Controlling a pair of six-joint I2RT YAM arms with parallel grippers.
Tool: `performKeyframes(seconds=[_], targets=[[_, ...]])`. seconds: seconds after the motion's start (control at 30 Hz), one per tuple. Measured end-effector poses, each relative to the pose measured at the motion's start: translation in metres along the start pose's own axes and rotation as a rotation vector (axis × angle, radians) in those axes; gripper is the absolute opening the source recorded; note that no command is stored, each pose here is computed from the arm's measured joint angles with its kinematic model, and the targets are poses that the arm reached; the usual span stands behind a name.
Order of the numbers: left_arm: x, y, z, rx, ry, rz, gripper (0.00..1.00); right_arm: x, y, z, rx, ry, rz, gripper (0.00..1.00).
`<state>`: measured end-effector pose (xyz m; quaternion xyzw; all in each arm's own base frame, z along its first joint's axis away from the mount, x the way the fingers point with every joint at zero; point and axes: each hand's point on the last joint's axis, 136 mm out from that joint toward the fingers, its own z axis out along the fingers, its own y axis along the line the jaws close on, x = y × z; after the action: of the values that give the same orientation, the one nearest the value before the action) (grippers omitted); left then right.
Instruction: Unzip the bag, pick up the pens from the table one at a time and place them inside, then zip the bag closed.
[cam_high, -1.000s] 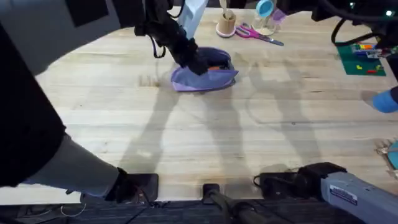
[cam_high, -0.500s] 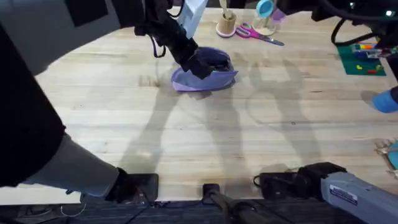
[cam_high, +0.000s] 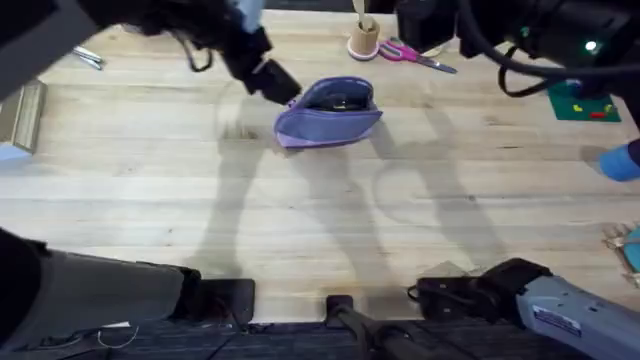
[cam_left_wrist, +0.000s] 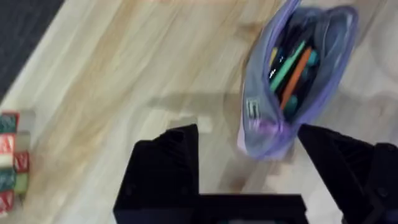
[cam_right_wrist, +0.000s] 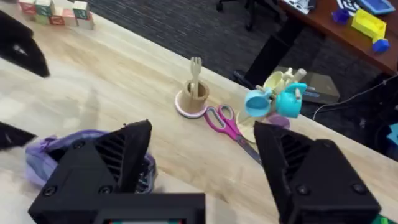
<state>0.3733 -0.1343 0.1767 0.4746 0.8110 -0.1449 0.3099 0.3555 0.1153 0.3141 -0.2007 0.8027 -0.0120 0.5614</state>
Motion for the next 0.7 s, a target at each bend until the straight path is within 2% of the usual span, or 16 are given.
performKeyframes(seconds=[0.13, 0.3, 0.47, 0.7], targets=[[0.025, 0.006, -0.013, 0.032, 0.022, -0.029, 0.995, 0.007, 0.019, -0.004, -0.037, 0.079, -0.045, 0.996], [0.045, 0.016, -0.028, 0.037, 0.015, -0.049, 0.995, 0.004, 0.045, 0.002, -0.108, 0.206, -0.117, 0.996], [0.066, 0.021, -0.044, 0.051, 0.009, -0.033, 0.995, -0.019, 0.065, 0.017, -0.156, 0.255, -0.158, 0.995], [0.083, 0.026, -0.067, 0.063, -0.069, 0.008, 0.994, -0.03, 0.099, 0.027, -0.253, 0.355, -0.186, 0.995]])
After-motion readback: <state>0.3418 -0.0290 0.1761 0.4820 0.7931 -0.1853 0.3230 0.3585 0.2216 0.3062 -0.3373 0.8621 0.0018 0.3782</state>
